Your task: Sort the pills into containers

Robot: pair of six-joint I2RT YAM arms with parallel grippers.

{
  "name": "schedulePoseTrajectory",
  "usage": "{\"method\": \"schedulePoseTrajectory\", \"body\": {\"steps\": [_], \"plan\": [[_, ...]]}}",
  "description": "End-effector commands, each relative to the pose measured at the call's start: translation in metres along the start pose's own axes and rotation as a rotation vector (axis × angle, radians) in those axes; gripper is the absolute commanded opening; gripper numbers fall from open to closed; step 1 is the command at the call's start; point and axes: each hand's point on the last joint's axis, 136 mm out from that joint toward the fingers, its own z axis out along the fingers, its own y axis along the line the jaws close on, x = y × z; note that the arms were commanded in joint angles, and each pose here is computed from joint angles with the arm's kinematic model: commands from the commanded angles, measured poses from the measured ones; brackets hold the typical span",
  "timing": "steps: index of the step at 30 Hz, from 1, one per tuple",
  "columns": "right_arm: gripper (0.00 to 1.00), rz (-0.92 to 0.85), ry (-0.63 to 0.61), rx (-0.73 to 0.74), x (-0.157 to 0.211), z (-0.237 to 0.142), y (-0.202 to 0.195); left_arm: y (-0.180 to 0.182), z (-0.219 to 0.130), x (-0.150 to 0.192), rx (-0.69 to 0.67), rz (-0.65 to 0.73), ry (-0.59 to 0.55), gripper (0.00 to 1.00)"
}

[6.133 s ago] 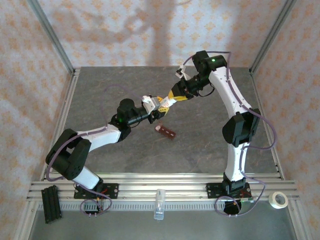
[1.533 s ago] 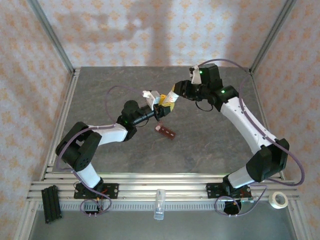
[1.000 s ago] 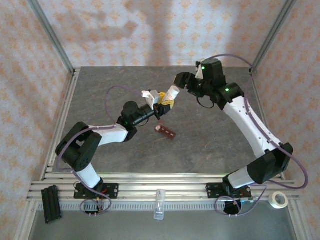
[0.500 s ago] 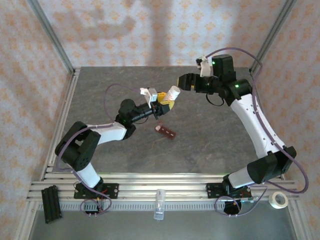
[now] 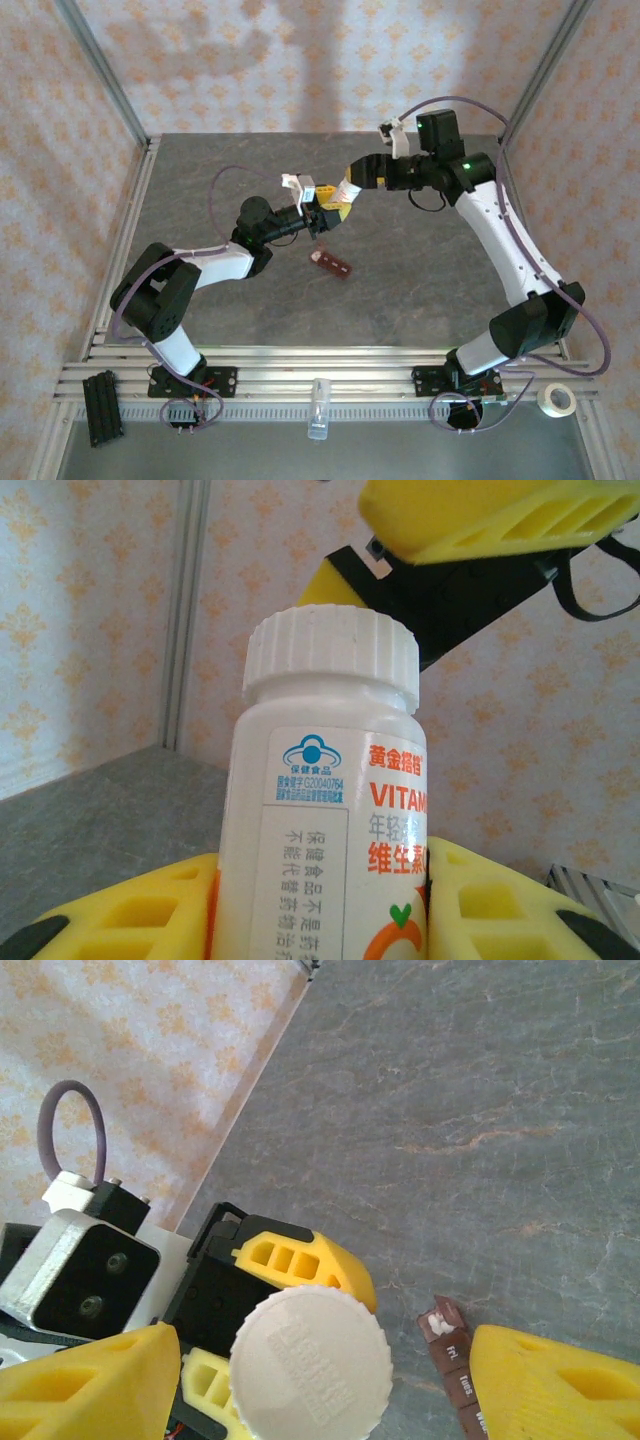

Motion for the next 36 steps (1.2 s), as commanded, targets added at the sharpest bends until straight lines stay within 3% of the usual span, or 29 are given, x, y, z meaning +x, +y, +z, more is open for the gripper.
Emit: {"method": "schedulePoseTrajectory", "body": {"steps": [1, 5, 10, 14, 21, 32, 36], "plan": [[0.76, -0.026, 0.017, -0.03, 0.001, 0.001, 0.009, -0.005, 0.002, -0.027, 0.034, 0.051, -0.067, 0.0], [0.71, -0.018, 0.022, -0.025, 0.003, 0.003, 0.007, -0.005, 0.002, -0.026, 0.032, 0.051, -0.067, 0.0], [0.51, 0.004, 0.037, -0.024, 0.006, 0.008, 0.002, -0.004, 0.002, -0.025, 0.031, 0.05, -0.066, 0.0], [0.41, 0.026, 0.049, -0.038, 0.011, 0.013, 0.0, -0.003, 0.002, -0.024, 0.027, 0.05, -0.065, 0.0], [0.4, 0.131, 0.005, -0.015, 0.015, 0.024, -0.005, 0.005, 0.0, -0.028, -0.036, 0.079, -0.085, 0.0], [0.4, 0.46, -0.106, 0.21, 0.037, 0.063, -0.046, 0.017, -0.006, -0.025, -0.322, 0.367, -0.034, 0.0], [0.4, 0.504, -0.151, 0.256, 0.039, 0.065, -0.054, 0.021, -0.005, -0.023, -0.368, 0.393, -0.026, 0.0]]}}
